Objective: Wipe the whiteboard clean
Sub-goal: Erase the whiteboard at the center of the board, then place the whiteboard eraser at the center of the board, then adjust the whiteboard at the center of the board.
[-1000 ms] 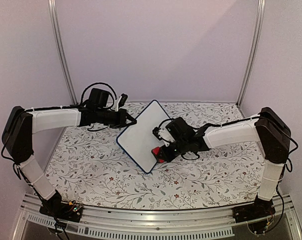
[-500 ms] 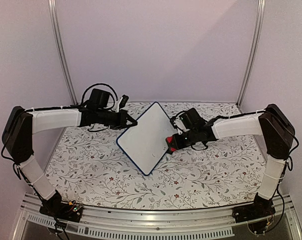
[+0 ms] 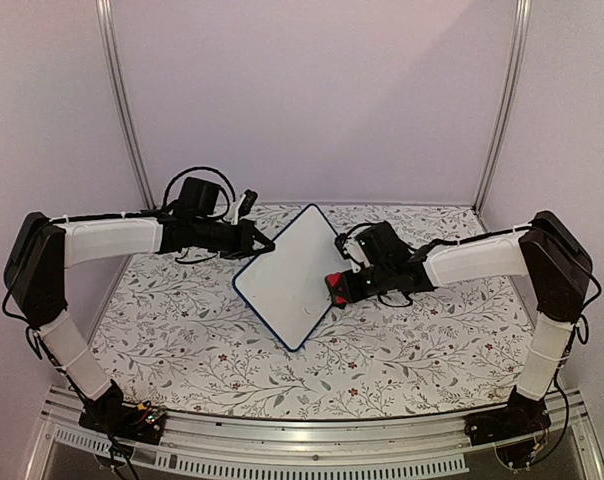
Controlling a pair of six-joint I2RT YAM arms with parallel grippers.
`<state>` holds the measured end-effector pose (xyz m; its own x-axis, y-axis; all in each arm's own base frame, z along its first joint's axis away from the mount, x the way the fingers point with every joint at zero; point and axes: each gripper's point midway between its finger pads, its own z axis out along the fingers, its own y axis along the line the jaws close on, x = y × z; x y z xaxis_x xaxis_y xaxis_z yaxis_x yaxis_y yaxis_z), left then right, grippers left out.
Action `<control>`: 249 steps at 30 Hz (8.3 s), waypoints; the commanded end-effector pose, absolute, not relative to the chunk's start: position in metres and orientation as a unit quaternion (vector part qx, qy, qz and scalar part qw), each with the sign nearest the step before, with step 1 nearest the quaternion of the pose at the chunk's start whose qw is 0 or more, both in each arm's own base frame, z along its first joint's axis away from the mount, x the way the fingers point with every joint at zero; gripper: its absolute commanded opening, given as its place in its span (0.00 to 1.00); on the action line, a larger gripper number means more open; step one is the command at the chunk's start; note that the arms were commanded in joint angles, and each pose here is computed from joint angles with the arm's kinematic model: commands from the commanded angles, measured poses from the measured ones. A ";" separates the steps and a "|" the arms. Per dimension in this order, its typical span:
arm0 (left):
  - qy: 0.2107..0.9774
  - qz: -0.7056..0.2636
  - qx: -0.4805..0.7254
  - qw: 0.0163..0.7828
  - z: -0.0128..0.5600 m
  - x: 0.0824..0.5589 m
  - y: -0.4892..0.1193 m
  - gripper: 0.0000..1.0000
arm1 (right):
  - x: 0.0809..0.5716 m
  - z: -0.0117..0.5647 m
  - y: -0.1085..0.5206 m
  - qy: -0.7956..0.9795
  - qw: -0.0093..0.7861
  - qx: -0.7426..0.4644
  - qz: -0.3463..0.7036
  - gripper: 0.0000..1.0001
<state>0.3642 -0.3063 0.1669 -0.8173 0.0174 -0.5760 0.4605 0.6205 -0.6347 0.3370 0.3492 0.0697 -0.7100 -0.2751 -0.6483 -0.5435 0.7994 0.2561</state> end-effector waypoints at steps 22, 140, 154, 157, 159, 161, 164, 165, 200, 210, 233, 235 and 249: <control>0.855 -0.425 0.153 0.255 0.168 0.358 -0.314 0.00 | 0.288 0.068 0.418 0.840 0.399 -0.319 0.183 0.00; 0.851 -0.430 0.154 0.258 0.173 0.358 -0.312 0.00 | 0.353 0.112 0.420 0.781 0.486 -0.162 0.356 0.00; 0.851 -0.430 0.153 0.260 0.175 0.358 -0.311 0.00 | 0.354 0.138 0.345 0.810 0.515 -0.128 0.249 0.00; 0.851 -0.429 0.153 0.262 0.176 0.358 -0.311 0.00 | 0.362 0.146 0.316 0.824 0.515 -0.089 0.219 0.00; 0.851 -0.429 0.153 0.262 0.176 0.358 -0.311 0.00 | 0.368 0.147 0.297 0.834 0.510 -0.066 0.200 0.00; 0.851 -0.430 0.153 0.261 0.176 0.358 -0.312 0.00 | 0.370 0.144 0.281 0.844 0.503 -0.048 0.182 0.00; 0.851 -0.430 0.152 0.262 0.176 0.358 -0.311 0.00 | 0.372 0.139 0.258 0.854 0.493 -0.019 0.164 0.00; 0.851 -0.429 0.152 0.263 0.176 0.358 -0.311 0.00 | 0.372 0.139 0.251 0.856 0.491 -0.009 0.163 0.00; 0.850 -0.430 0.145 0.268 0.179 0.360 -0.307 0.00 | 0.363 -0.012 0.183 0.957 0.260 0.103 0.079 0.52; 0.850 -0.430 0.144 0.268 0.178 0.360 -0.307 0.00 | 0.382 0.028 0.179 0.947 0.304 0.084 0.053 0.80; 0.850 -0.432 0.143 0.264 0.175 0.361 -0.308 0.00 | 0.397 0.056 0.127 0.931 0.332 0.058 -0.143 0.79; 0.850 -0.432 0.144 0.264 0.176 0.360 -0.308 0.00 | 0.393 0.040 0.128 0.936 0.312 0.046 -0.153 0.79; 0.851 -0.431 0.142 0.263 0.174 0.361 -0.307 0.00 | 0.413 0.107 0.128 0.902 0.397 0.072 -0.157 0.80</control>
<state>0.3639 -0.3049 0.1673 -0.8247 0.0147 -0.5654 0.4552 0.6106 -0.6480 0.3960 0.1291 0.0436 -0.7802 -0.0134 -0.6254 0.1935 0.9455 -0.2617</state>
